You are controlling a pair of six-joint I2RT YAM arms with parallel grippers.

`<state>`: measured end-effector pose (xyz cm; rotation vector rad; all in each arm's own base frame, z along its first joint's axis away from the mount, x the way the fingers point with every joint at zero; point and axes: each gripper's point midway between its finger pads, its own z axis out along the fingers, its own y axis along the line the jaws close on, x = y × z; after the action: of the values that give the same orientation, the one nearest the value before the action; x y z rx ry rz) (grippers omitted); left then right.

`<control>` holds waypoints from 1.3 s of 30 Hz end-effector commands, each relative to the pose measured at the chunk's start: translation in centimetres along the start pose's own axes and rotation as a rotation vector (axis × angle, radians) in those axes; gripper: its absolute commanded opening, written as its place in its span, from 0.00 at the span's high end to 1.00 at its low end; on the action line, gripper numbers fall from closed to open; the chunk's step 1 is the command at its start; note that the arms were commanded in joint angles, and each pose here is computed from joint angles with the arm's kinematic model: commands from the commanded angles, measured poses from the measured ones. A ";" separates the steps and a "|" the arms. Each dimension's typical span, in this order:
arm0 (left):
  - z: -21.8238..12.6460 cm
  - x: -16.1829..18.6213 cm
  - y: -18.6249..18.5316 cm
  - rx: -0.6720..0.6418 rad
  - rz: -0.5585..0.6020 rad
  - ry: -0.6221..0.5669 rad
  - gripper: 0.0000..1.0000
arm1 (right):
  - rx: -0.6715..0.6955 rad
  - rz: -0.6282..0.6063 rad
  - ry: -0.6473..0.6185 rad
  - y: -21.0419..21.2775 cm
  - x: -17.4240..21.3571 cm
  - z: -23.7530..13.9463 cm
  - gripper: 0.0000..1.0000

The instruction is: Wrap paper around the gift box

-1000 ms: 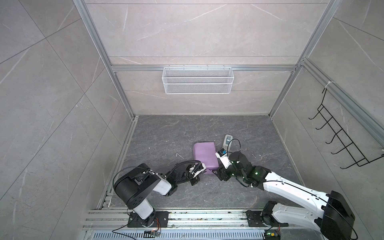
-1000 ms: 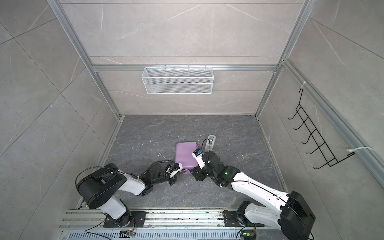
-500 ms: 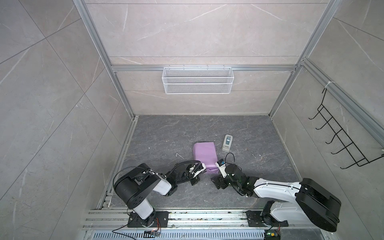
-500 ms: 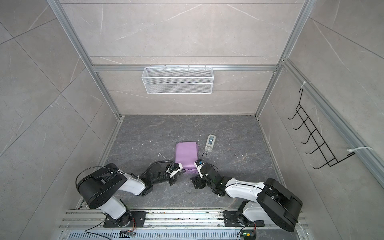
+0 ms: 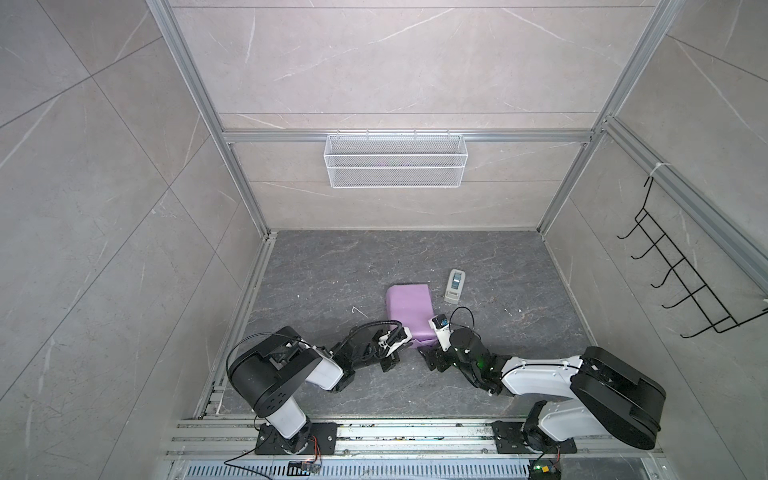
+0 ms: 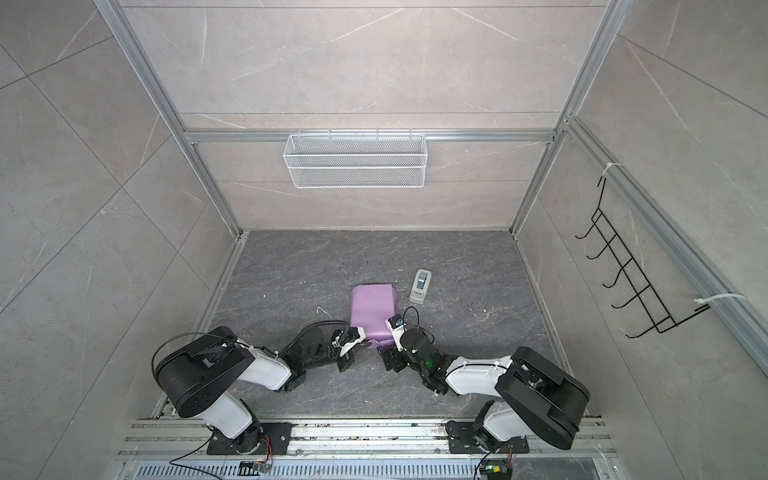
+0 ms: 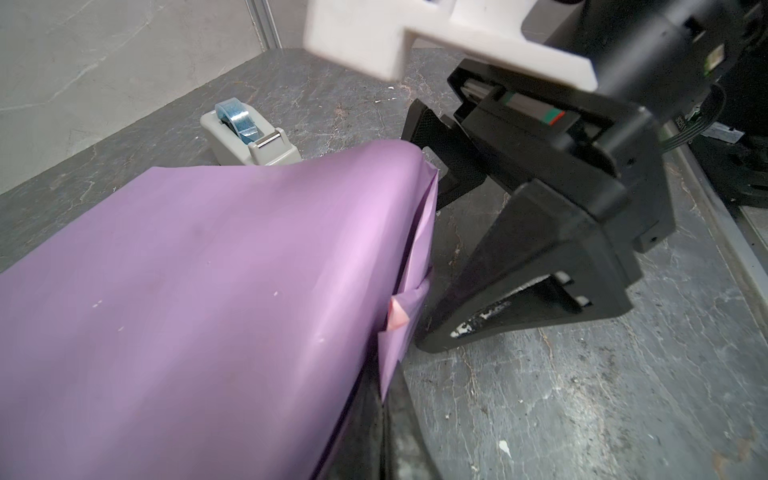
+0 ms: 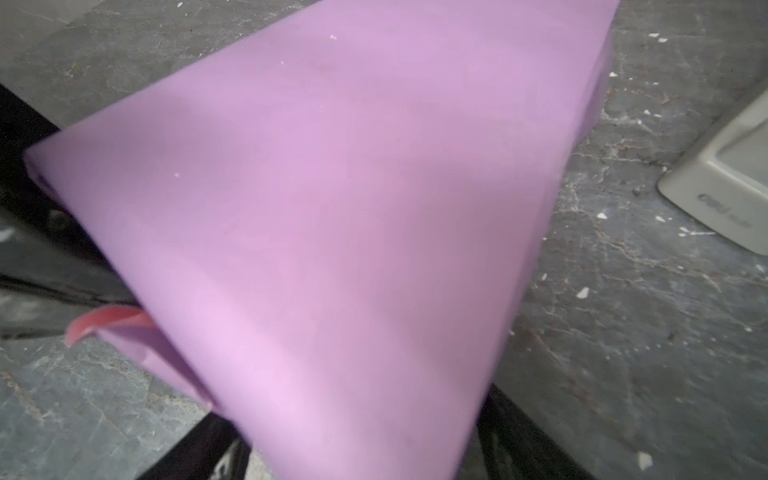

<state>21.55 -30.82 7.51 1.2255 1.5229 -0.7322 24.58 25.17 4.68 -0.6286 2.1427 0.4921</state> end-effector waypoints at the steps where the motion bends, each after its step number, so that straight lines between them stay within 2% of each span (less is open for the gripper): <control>1: 0.0 -1.7 -0.1 0.011 0.033 -0.057 0.93 | 0.020 -0.012 -0.036 -0.2 -0.6 0.1 0.17; 16: -1.9 -3.3 -0.8 0.015 0.075 -0.052 0.67 | 0.068 0.026 -0.050 -1.4 -0.2 0.3 0.20; 20: -2.7 -3.9 -1.0 0.021 0.160 -0.030 0.57 | 0.075 0.035 -0.056 -1.7 -0.2 0.1 0.20; 24: -3.4 -4.4 -0.4 -0.018 0.310 -0.016 0.42 | 0.075 0.044 -0.060 -1.8 -0.1 0.2 0.21; 31: -2.8 -3.8 0.9 -0.049 0.519 0.071 0.21 | 0.069 0.055 -0.062 -1.7 -0.1 0.4 0.21; 39: -1.2 -2.8 1.8 -0.046 0.618 0.113 0.11 | 0.069 0.056 -0.061 -1.8 -0.2 0.3 0.22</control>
<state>21.98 -29.39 10.00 1.5790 1.2224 -0.2830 25.71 24.34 4.50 -0.5404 2.1112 0.4645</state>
